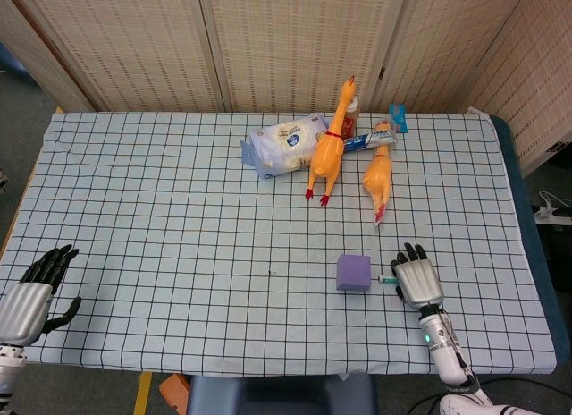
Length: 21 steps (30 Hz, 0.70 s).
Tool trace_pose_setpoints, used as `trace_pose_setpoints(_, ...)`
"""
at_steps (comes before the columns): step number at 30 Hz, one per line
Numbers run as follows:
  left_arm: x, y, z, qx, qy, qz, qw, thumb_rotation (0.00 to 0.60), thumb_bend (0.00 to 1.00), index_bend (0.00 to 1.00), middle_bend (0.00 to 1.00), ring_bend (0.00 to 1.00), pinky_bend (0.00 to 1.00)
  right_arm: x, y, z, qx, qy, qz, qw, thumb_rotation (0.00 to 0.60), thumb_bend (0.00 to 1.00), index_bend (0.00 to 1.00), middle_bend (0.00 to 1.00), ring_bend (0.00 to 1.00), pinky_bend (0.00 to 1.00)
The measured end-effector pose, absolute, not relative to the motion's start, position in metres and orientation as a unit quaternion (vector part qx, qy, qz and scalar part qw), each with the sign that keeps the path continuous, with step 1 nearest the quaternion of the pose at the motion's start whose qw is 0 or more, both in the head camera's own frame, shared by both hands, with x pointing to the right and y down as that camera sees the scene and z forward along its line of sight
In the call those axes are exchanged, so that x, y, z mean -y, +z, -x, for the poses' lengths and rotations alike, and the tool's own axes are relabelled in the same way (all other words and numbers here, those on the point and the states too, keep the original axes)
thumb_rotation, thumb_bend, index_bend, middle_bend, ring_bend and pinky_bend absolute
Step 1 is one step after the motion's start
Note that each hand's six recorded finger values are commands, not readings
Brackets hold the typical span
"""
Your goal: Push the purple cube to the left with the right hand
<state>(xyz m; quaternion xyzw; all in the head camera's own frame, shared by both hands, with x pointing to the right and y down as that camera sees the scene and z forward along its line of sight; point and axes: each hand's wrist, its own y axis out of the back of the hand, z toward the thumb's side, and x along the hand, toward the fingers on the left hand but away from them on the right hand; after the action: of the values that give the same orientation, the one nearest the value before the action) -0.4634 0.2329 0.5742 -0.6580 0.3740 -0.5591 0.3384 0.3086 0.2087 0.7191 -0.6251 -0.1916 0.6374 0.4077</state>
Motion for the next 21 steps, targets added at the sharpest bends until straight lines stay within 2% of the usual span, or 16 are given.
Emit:
trace_pose_setpoints(11, -0.2327, 0.5754, 0.4638, -0.372, -0.561, 0.659, 0.335, 0.6, 0.41, 0.0, 0.0, 0.0, 0.14, -0.2117, 0.7217, -0.3111, 0.183, 0.643, 0.624, 0.405, 0.6, 0.18, 0.52, 0.34, 0.11, 0.17)
trace_pose_setpoints(21, -0.2333, 0.5754, 0.4637, -0.37, -0.562, 0.66, 0.335, 0.6, 0.41, 0.0, 0.0, 0.0, 0.14, -0.2136, 0.72, -0.3099, 0.182, 0.642, 0.624, 0.407, 0.6, 0.2, 0.6, 0.4, 0.17, 0.21)
